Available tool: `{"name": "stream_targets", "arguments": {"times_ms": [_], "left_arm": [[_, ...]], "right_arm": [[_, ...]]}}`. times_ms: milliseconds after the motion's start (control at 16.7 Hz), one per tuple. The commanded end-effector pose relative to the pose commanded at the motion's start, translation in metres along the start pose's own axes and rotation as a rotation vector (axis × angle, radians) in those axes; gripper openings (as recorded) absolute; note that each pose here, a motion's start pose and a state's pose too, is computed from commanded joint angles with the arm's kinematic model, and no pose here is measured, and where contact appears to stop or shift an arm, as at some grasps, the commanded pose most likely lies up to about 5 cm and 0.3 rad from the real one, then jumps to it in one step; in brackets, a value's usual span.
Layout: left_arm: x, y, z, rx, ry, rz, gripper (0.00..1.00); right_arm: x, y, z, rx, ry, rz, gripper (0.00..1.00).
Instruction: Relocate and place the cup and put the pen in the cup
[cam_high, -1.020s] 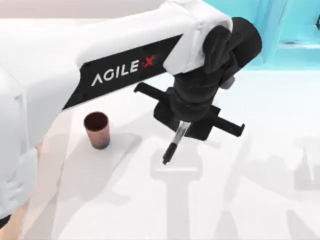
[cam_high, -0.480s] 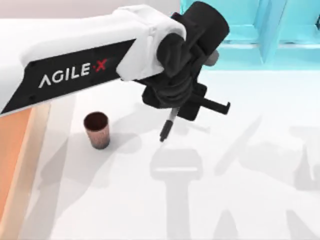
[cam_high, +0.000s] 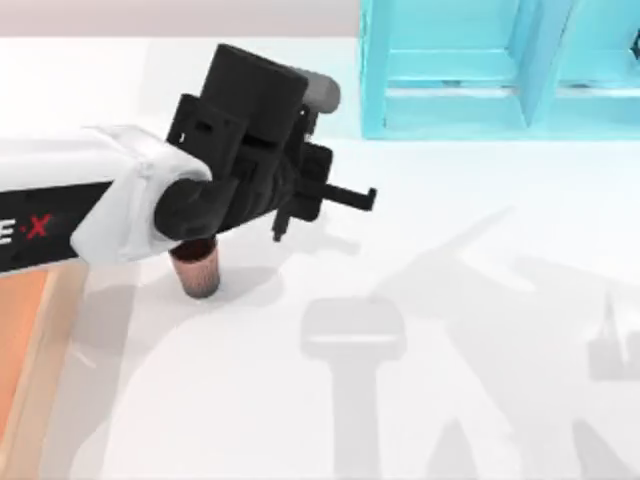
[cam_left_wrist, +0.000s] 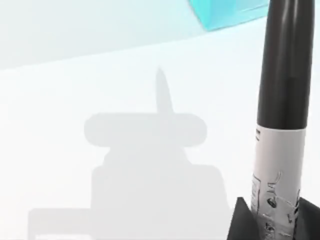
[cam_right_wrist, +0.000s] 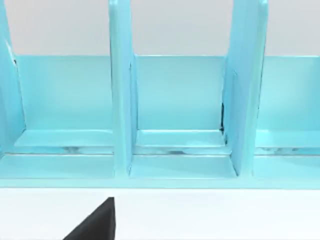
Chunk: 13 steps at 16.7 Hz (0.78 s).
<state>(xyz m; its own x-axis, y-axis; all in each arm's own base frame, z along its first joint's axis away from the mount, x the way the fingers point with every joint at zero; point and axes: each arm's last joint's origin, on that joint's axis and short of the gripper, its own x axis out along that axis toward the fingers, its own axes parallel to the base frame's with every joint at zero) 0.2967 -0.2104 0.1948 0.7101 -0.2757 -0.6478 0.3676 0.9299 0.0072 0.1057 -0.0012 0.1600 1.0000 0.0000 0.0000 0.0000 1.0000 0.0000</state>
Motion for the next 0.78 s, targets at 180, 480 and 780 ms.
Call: {"name": "stream_targets", "arguments": {"times_ms": [180,480,780], "left_arm": [[-0.014,0.022,-0.024,-0.011,-0.183,0.006,0.00],[-0.050,0.049,-0.067,-0.018,-0.488,0.027,0.00],[-0.087,0.064,-0.098,-0.022,-0.753,0.046,0.00]], "right_arm": [[0.000,0.000,0.000,0.000,0.000,0.000,1.00],[0.000,0.000,0.000,0.000,0.000,0.000,1.00],[0.000,0.000,0.000,0.000,0.000,0.000,1.00]]}}
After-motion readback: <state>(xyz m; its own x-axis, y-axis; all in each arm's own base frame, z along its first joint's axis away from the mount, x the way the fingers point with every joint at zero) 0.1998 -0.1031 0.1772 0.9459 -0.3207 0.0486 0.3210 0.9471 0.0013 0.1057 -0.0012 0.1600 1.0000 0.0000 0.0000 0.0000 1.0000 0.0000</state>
